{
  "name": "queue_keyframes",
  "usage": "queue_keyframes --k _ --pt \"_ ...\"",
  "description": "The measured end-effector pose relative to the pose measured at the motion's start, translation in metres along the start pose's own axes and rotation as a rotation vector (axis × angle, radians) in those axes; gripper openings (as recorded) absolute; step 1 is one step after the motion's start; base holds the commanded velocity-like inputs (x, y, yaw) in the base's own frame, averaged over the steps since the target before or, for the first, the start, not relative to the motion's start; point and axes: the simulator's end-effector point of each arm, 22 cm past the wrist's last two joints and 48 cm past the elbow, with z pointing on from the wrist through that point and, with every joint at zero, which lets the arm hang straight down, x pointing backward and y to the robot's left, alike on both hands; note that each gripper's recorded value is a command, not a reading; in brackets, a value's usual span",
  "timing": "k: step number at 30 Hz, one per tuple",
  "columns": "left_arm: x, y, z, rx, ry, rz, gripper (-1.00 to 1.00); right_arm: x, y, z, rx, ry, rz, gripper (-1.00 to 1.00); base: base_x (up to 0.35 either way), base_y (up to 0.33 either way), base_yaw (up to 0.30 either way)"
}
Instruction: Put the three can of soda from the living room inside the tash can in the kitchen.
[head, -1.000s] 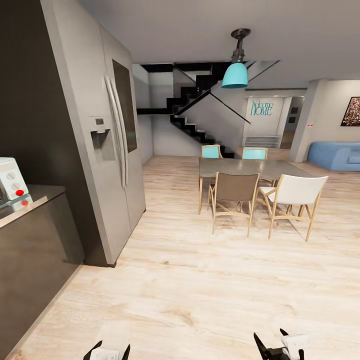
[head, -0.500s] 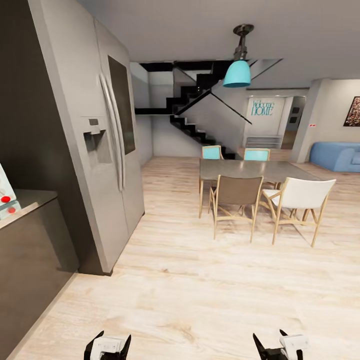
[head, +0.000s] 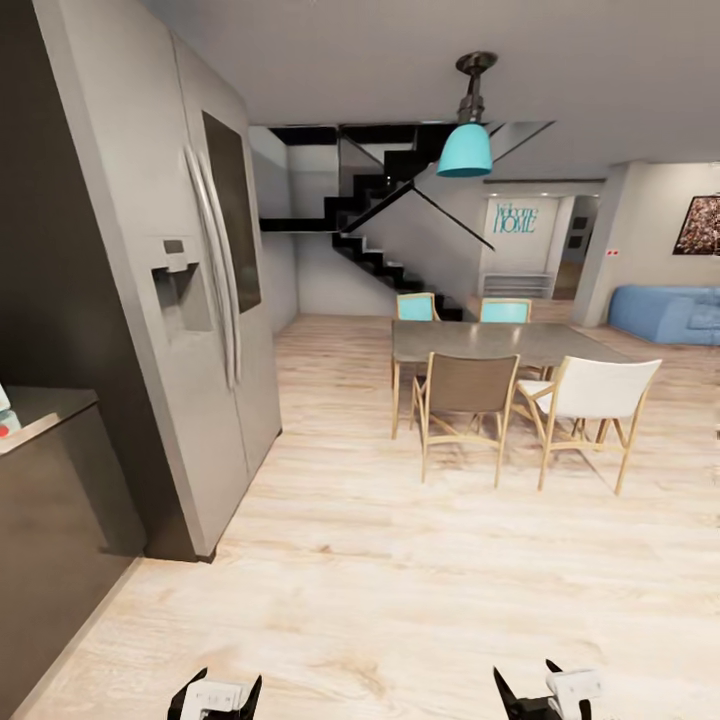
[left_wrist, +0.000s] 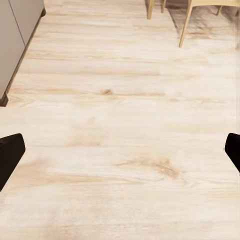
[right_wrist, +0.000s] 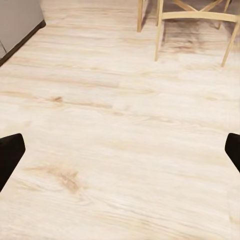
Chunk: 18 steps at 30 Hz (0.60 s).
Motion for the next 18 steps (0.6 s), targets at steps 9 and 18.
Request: queue_keyframes --k 9,18 --pt "-0.0030 -0.0003 -0.0005 0.001 -0.008 0.001 1.00 0.0038 -0.0030 -0.0019 0.006 0.006 0.007 1.00 0.002 0.000 -0.186" --pt "-0.0068 -0.0009 -0.0009 0.002 -0.017 0.004 1.00 0.0010 -0.0088 -0.0039 0.015 -0.011 0.001 1.00 0.045 0.026 -0.195"
